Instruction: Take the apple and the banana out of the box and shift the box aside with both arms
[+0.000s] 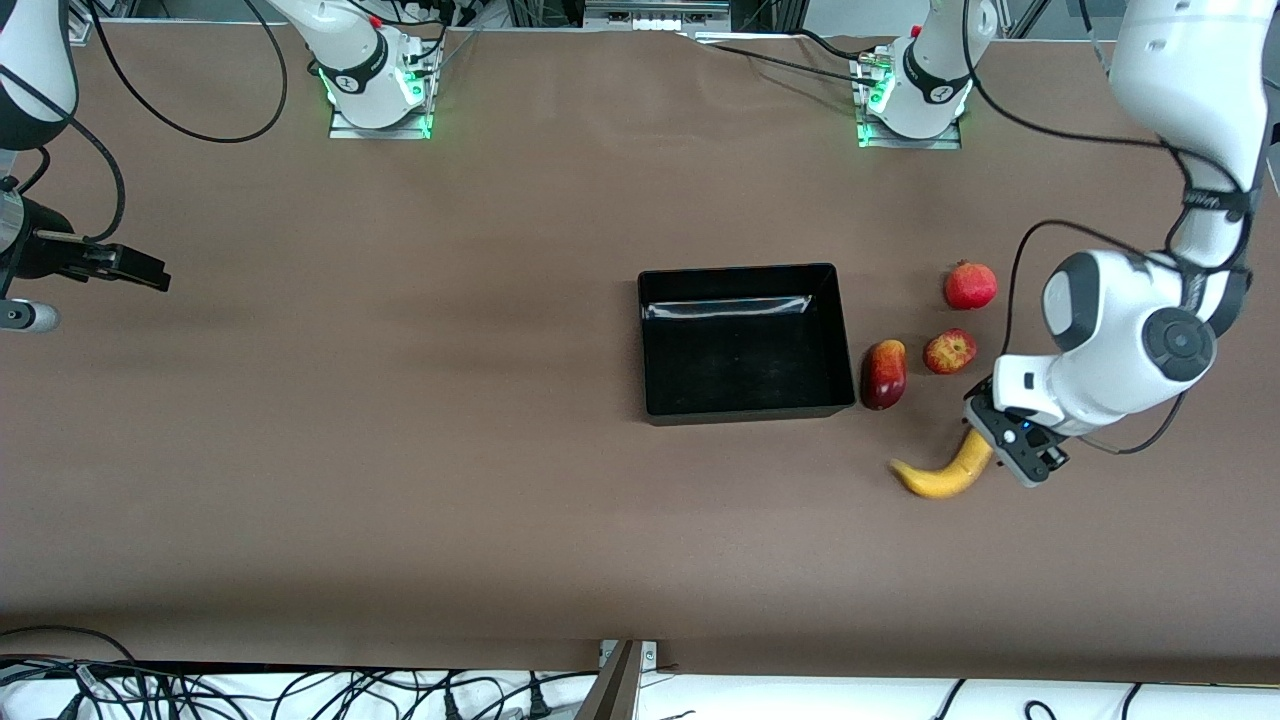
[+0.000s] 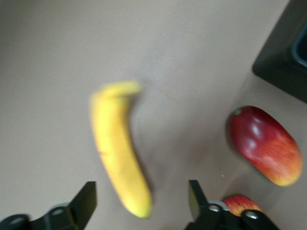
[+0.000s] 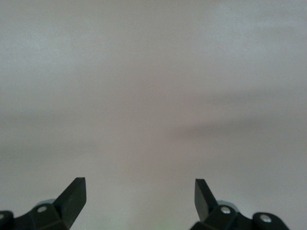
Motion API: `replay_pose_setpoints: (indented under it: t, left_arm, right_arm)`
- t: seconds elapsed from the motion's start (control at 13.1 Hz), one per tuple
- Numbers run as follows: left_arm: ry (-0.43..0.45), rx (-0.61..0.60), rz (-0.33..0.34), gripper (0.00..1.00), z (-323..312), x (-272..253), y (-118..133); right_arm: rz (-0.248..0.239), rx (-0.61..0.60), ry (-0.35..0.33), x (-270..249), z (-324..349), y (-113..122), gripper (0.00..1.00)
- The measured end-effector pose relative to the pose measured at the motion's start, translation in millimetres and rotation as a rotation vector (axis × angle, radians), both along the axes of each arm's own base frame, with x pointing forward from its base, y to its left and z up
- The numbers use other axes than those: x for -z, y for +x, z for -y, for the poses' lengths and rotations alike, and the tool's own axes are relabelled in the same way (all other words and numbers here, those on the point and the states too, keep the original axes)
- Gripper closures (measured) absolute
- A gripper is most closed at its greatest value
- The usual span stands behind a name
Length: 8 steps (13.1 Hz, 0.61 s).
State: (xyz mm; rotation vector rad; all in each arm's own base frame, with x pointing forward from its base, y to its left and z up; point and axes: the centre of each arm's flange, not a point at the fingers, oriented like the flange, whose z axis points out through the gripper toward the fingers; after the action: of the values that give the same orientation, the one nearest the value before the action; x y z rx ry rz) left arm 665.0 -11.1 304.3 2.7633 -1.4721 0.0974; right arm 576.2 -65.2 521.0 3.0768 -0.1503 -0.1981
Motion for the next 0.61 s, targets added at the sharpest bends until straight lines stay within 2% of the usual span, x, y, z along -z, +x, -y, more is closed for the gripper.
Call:
replay_pose_setpoints:
  t: [0.08,0.31,0.46,0.61]
  left_arm:
    - [0.001,0.001,-0.008,0.01,0.3,1.0,-3.1]
    - [0.003,-0.005,-0.068,0.00,0.7,0.1,-12.7]
    - [0.010,-0.033,-0.123,0.00,2.9,-31.4,-28.7]
    - [0.024,-0.060,-0.158,0.00,8.4,-73.7,-52.7]
  right_arm:
    - [-0.006,0.000,0.001,0.4,0.0,-0.8,0.00]
    - [-0.016,0.001,0.001,0.9,-0.1,-1.9,0.00]
    - [-0.027,-0.002,0.003,1.8,-1.1,-3.1,0.00]
    - [-0.082,-0.030,0.021,6.5,-19.7,-7.8,0.00]
